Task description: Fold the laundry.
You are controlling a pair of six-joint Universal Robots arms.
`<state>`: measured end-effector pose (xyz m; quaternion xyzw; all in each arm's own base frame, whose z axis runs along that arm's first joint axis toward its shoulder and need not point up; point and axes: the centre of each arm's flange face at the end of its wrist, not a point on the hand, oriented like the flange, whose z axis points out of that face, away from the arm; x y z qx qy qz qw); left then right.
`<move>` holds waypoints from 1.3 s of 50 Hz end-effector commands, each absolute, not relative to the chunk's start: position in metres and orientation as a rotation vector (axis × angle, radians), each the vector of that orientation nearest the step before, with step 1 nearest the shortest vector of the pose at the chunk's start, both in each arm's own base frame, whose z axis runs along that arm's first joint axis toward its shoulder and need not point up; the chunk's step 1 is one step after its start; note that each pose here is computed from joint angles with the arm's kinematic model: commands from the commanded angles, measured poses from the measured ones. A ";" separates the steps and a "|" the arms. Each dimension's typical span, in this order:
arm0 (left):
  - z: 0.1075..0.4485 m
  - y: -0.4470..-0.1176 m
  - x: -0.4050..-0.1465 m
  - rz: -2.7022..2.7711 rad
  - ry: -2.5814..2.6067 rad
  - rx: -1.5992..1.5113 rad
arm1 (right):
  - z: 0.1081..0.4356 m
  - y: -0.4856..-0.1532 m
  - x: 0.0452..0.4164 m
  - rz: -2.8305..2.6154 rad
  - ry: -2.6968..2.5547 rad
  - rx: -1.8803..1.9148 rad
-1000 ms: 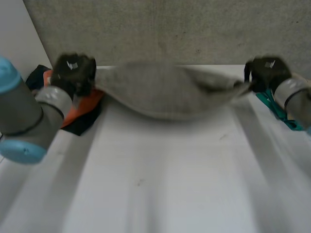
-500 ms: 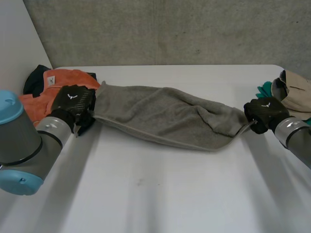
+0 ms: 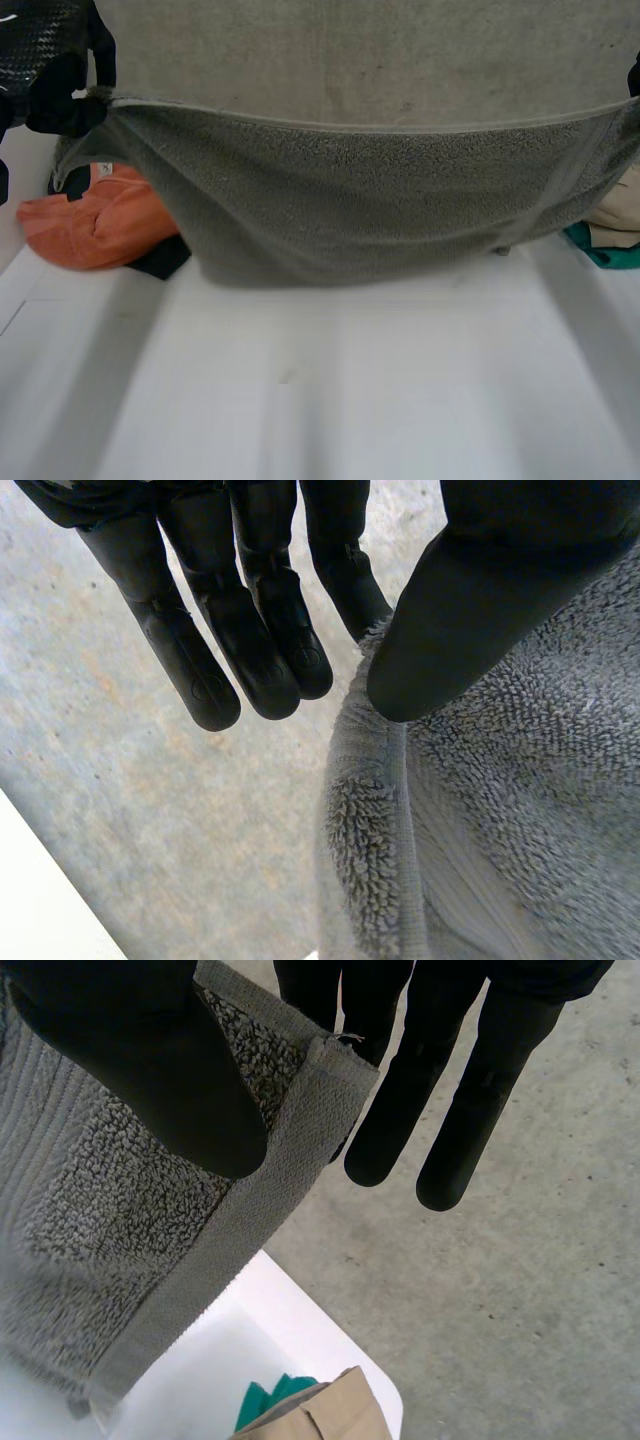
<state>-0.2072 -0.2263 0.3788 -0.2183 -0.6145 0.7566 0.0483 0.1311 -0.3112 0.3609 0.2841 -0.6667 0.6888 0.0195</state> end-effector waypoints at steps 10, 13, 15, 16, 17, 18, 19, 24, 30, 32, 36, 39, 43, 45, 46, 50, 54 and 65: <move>0.261 -0.325 -0.238 1.961 -2.230 -0.945 | 0.265 -0.350 0.182 1.809 -2.244 1.053; 0.263 -0.348 -0.247 2.050 -2.161 -0.955 | 0.264 -0.375 0.189 1.919 -2.166 0.936; 0.281 -0.368 -0.253 2.195 -2.046 -0.914 | 0.277 -0.393 0.195 2.075 -2.062 0.820; 0.290 -0.373 -0.255 2.253 -1.993 -0.898 | 0.284 -0.399 0.196 2.140 -2.014 0.780; 0.300 -0.378 -0.256 2.311 -1.940 -0.882 | 0.293 -0.405 0.198 2.210 -1.963 0.734; 0.310 -0.383 -0.258 2.377 -1.880 -0.861 | 0.302 -0.410 0.198 2.283 -1.910 0.686; 0.336 -0.392 -0.257 2.516 -1.746 -0.790 | 0.323 -0.417 0.199 2.434 -1.793 0.593; 0.411 -0.397 -0.248 2.838 -1.315 -0.471 | 0.389 -0.422 0.195 2.852 -1.392 0.341; 0.446 -0.383 -0.242 2.894 -1.121 -0.359 | 0.417 -0.421 0.186 2.987 -1.204 0.242; 0.440 -0.378 -0.244 2.847 -1.181 -0.416 | 0.411 -0.422 0.188 2.968 -1.267 0.275; 0.416 -0.377 -0.245 2.754 -1.327 -0.478 | 0.390 -0.426 0.190 2.907 -1.428 0.348; 0.393 -0.377 -0.245 2.695 -1.440 -0.505 | 0.368 -0.428 0.191 2.844 -1.561 0.393; 0.357 -0.377 -0.245 2.603 -1.577 -0.548 | 0.335 -0.430 0.189 2.733 -1.721 0.457; 0.331 -0.376 -0.247 2.533 -1.664 -0.586 | 0.320 -0.429 0.190 2.679 -1.786 0.505; 0.320 -0.376 -0.247 2.502 -1.700 -0.601 | 0.304 -0.428 0.190 2.623 -1.846 0.550; 0.270 -0.369 -0.250 2.347 -1.847 -0.689 | 0.264 -0.421 0.193 2.450 -1.998 0.687; 0.223 -0.351 -0.253 2.175 -1.989 -0.797 | 0.228 -0.405 0.192 2.227 -2.132 0.833; 0.178 -0.256 -0.243 1.715 -2.235 -1.120 | 0.200 -0.337 0.142 1.497 -2.342 1.180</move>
